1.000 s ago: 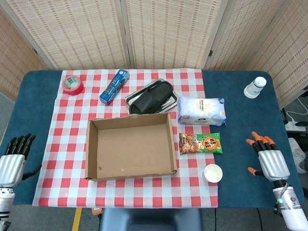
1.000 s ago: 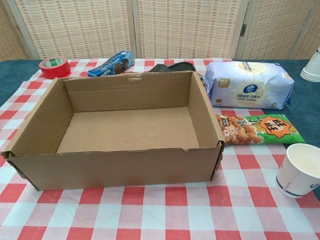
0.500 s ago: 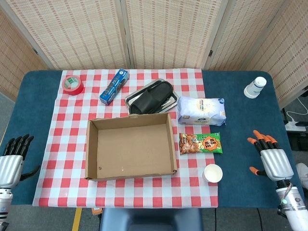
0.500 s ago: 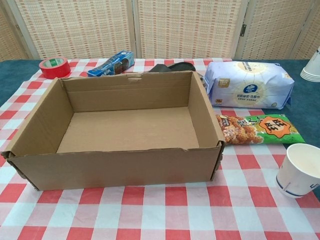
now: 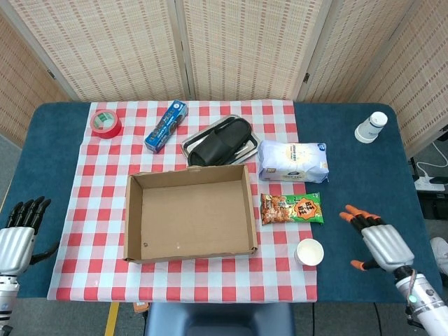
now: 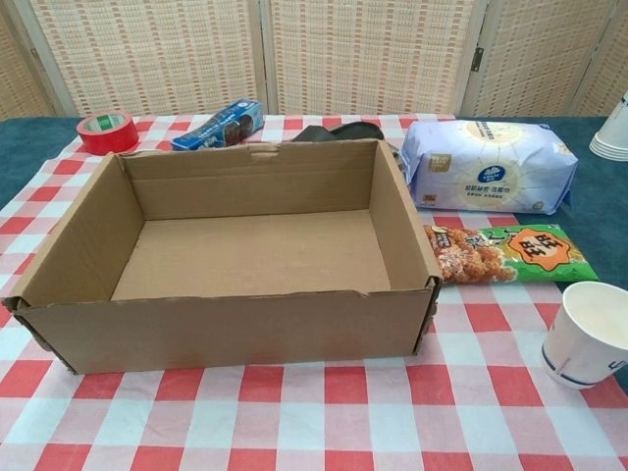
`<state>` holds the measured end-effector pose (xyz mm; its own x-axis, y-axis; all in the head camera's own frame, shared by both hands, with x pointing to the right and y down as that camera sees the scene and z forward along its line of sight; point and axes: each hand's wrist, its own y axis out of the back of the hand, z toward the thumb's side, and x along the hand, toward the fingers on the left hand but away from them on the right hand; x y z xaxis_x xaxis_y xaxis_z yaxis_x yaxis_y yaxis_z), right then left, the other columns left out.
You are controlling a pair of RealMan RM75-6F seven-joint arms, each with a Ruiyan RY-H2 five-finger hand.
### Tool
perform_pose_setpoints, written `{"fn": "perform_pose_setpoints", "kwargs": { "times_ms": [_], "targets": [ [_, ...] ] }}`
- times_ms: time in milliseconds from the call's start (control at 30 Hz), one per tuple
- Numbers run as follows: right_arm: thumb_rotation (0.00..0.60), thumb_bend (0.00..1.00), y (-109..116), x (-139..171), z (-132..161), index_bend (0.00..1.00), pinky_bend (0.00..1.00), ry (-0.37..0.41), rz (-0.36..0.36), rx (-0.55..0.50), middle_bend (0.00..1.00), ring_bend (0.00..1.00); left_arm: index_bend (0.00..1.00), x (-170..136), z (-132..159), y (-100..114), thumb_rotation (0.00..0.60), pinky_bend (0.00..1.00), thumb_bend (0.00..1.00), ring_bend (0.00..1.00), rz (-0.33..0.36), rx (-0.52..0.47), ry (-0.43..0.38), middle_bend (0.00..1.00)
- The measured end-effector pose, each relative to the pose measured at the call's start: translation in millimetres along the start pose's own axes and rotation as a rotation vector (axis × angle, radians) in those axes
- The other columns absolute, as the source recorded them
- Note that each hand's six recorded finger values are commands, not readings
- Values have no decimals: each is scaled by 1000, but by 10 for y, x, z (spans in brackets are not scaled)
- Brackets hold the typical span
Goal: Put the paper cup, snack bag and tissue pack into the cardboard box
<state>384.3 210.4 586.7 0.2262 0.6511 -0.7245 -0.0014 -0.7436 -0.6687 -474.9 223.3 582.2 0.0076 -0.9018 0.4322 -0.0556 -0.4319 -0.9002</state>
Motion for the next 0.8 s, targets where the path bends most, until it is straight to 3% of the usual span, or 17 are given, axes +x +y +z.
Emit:
{"fn": "perform_pose_setpoints", "kwargs": {
  "times_ms": [133,233,533,800],
  "targets": [
    [600,0,-130,-147,291,108,190,130,83,15,24,0,0,-20,-9,38,600,0,220,0,16,-9,2,0],
    [600,0,-184,-207,413,100,190,177,108,33,24,0,0,-31,-22,53,600,0,220,0,19,-14,3,0],
    [600,0,-315,-310,625,123,198,225,143,62,24,0,0,-41,-11,53,600,0,221,0,15,-14,-2,0],
    [600,0,-461,-444,775,243,266,256,158,73,84,41,0,-41,-33,62,600,0,220,0,15,-22,2,0]
  ]
}}
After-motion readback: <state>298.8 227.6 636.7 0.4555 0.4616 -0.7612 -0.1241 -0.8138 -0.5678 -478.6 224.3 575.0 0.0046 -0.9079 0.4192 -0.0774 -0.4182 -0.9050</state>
